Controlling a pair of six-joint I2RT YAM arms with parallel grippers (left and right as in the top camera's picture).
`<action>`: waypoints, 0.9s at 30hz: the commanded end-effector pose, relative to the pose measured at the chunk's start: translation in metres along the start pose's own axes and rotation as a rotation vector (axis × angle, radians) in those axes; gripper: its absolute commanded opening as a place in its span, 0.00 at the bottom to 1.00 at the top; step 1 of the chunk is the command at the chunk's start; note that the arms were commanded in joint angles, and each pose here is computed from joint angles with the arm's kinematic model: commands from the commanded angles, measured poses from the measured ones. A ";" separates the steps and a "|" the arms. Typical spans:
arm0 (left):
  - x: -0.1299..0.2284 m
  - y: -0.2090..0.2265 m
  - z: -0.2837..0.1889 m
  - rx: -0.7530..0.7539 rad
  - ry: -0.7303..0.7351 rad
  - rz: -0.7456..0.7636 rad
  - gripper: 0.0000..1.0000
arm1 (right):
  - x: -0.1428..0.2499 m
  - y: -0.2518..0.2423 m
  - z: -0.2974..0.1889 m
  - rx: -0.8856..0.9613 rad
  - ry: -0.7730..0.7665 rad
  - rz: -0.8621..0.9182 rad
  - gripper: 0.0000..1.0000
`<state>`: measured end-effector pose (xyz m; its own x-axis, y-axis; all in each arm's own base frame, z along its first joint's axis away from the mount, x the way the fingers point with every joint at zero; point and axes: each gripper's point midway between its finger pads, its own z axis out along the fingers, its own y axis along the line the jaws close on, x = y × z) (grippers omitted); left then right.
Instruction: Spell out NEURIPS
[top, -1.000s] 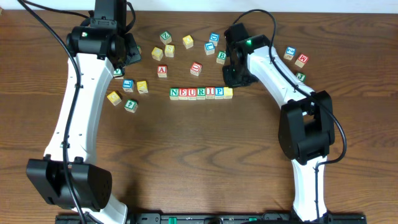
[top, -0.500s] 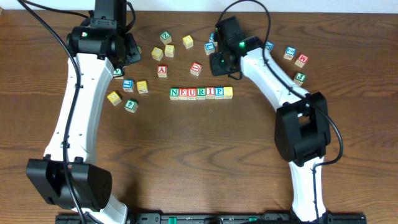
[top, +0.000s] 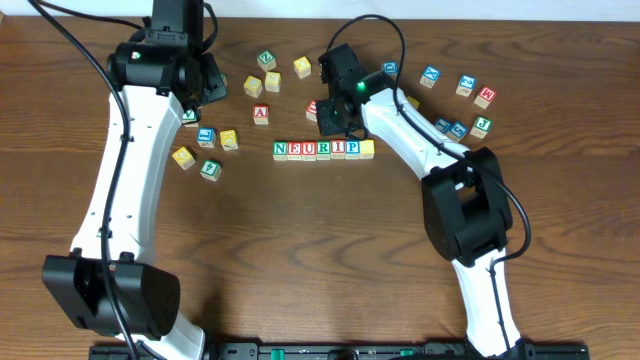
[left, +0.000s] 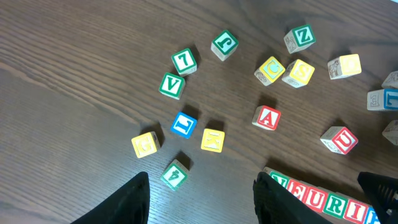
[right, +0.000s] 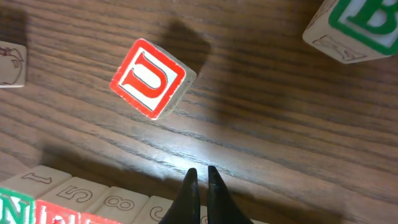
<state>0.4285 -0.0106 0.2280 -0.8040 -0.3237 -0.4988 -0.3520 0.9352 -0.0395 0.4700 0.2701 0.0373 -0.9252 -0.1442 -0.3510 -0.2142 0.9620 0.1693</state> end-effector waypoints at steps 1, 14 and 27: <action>0.004 0.003 0.007 -0.021 0.016 0.023 0.53 | 0.003 0.002 0.011 0.016 0.011 0.009 0.01; 0.004 0.003 0.007 -0.022 0.016 0.023 0.53 | 0.016 0.002 0.014 0.033 0.058 0.004 0.01; 0.004 0.003 0.007 -0.022 0.016 0.023 0.53 | 0.022 0.000 0.013 0.041 0.080 0.012 0.01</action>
<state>0.4285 -0.0106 0.2280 -0.8080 -0.3130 -0.4992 -0.3428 0.9388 -0.0338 0.4533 0.2669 0.0192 -0.9484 -0.1586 -0.2745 -0.2036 0.9684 0.1442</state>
